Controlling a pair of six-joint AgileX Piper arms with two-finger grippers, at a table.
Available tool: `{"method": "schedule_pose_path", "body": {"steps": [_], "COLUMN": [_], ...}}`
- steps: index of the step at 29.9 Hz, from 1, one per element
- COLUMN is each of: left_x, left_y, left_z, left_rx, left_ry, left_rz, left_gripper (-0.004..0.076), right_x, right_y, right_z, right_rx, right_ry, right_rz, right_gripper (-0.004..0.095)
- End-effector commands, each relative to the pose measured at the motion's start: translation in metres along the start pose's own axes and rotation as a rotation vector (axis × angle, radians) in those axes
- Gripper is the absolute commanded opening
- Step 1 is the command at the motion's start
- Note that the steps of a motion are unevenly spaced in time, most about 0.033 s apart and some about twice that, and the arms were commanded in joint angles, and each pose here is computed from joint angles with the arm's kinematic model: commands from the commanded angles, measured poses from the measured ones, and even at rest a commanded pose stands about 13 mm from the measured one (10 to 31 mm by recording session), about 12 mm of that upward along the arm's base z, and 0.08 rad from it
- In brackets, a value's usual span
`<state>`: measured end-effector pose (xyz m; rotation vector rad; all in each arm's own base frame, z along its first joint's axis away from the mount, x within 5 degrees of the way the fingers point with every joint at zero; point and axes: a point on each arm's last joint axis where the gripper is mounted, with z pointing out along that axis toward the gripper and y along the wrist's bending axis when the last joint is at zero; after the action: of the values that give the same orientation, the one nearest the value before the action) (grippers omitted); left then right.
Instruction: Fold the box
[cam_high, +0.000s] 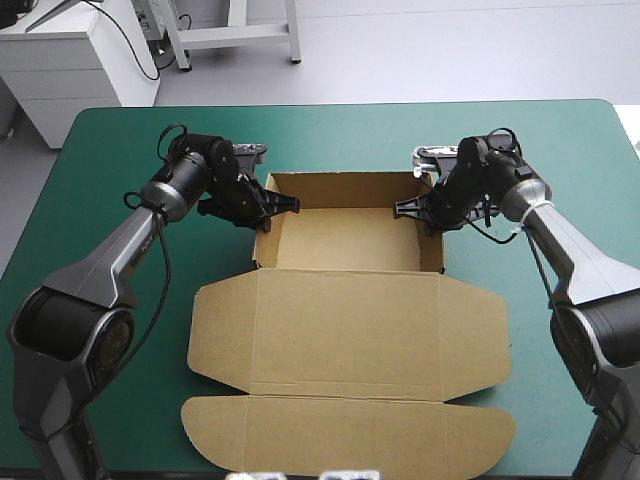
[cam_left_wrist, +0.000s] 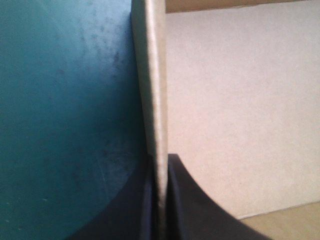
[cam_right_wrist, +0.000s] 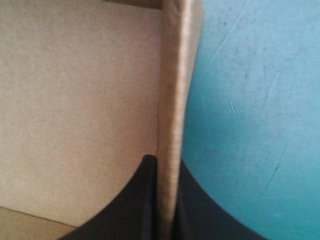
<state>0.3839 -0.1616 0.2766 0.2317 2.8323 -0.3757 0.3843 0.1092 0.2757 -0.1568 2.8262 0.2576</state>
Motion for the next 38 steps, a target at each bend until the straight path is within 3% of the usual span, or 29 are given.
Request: {"method": "schedule_pose_path", "body": {"steps": [1,3,7,12,14,25,30,34,38], "left_x": [-0.007,-0.007,-0.006,-0.007,-0.009,-0.028,-0.032,-0.025,-0.008], "left_y": [-0.001,-0.001,-0.002,-0.004,-0.006,-0.022,-0.029,-0.032,-0.029], "left_z": [-0.014,-0.014,-0.014,-0.02,-0.027,-0.101,-0.141,-0.179,-0.22], "left_rx": [-0.007,-0.003,0.008,0.009,0.012,0.028,0.038,0.027,-0.029], "left_ry": [-0.085,-0.082,-0.069,-0.06,-0.068,-0.196,-0.327,-0.431,-0.53], "left_rz": [0.039,0.038,0.04,0.044,0.049,0.105,0.128,0.153,0.196], "left_gripper": [0.0012,0.0046,0.0201,0.0442,0.0487,0.0491,0.0487,0.0409,0.0248], "right_x": [-0.002,-0.002,-0.004,-0.007,-0.009,-0.025,-0.025,-0.022,-0.019], "right_y": [0.006,0.005,0.003,0.001,0.001,0.01,0.013,0.011,0.011], "right_z": [-0.018,-0.017,-0.021,-0.029,-0.035,-0.086,-0.111,-0.124,-0.132], "right_rx": [-0.007,-0.001,0.028,0.063,0.071,0.053,0.042,0.07,0.074], "right_ry": [-0.037,-0.033,-0.047,-0.057,-0.064,-0.156,-0.225,-0.259,-0.279], "right_rz": [-0.055,-0.044,-0.007,-0.027,-0.032,-0.042,-0.048,-0.061,-0.057], "right_gripper": [0.0127,0.0222,0.0391,0.0406,0.0404,0.0404,0.0404,0.0404,0.0404]}}
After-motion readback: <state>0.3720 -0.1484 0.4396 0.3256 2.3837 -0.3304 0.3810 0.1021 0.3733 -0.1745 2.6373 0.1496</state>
